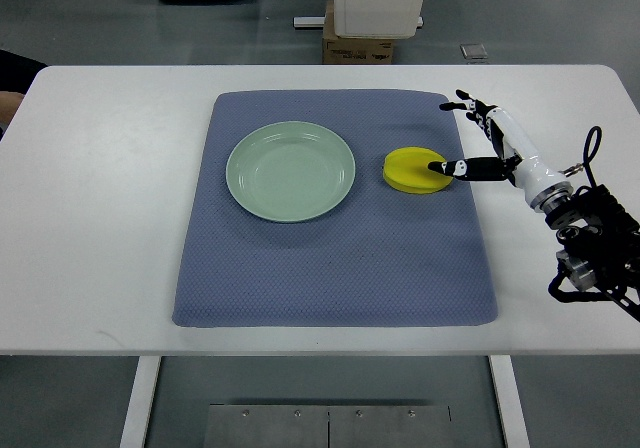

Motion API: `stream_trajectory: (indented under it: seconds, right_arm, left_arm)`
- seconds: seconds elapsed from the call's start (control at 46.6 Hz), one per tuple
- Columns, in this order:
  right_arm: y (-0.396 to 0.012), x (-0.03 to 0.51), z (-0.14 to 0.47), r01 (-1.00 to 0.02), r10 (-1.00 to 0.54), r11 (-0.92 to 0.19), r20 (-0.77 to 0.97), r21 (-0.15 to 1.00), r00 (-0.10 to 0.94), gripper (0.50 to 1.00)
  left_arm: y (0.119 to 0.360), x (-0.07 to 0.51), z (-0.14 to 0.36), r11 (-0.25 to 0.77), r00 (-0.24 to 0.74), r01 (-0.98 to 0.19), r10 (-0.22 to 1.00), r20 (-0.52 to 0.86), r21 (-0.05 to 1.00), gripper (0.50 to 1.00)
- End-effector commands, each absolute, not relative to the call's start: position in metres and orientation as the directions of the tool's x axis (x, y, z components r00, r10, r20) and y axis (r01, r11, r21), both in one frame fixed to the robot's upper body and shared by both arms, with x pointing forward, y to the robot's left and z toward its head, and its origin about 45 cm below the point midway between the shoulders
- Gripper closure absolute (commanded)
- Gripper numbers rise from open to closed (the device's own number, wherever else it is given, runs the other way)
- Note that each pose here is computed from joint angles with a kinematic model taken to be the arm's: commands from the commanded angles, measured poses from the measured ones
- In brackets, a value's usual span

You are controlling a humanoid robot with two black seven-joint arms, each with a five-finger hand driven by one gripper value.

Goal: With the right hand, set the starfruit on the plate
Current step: 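Reach the right hand toward the yellow starfruit and open fingers, then close the right hand fingers around the yellow starfruit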

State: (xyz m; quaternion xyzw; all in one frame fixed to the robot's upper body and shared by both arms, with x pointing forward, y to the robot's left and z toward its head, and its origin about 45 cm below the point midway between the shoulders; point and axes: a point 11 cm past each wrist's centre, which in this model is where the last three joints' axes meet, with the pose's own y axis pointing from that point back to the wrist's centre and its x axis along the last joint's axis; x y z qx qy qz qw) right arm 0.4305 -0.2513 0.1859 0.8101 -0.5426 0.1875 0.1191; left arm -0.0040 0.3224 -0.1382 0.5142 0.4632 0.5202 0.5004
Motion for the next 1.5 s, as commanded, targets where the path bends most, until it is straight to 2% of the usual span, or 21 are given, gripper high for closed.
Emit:
stream_trajectory:
  seconds: [0.0,0.172,1.48]
  right_arm:
    - [-0.251,0.428,0.18,-0.92,-0.796,-0.392,0.496,0.013,0.346,0.5]
    - [-0.252,0.423,0.172,-0.918,-0.747,-0.395,0.568,0.038,0.345,0.5]
    - [-0.222,0.415,0.157,-0.898,-0.715,-0.437,0.585,0.052,0.383,0.5]
  left_arm:
    - [0.322,-0.004,-0.138,-0.07,0.031,-0.044,0.997,0.071,0.997,0.5]
    - [0.322,-0.004,-0.138,-0.07,0.031,-0.044,0.997,0.071,0.997,0.5]
    - [0.322,-0.004,-0.138,-0.07,0.031,-0.044,0.997,0.071,0.997,0.5]
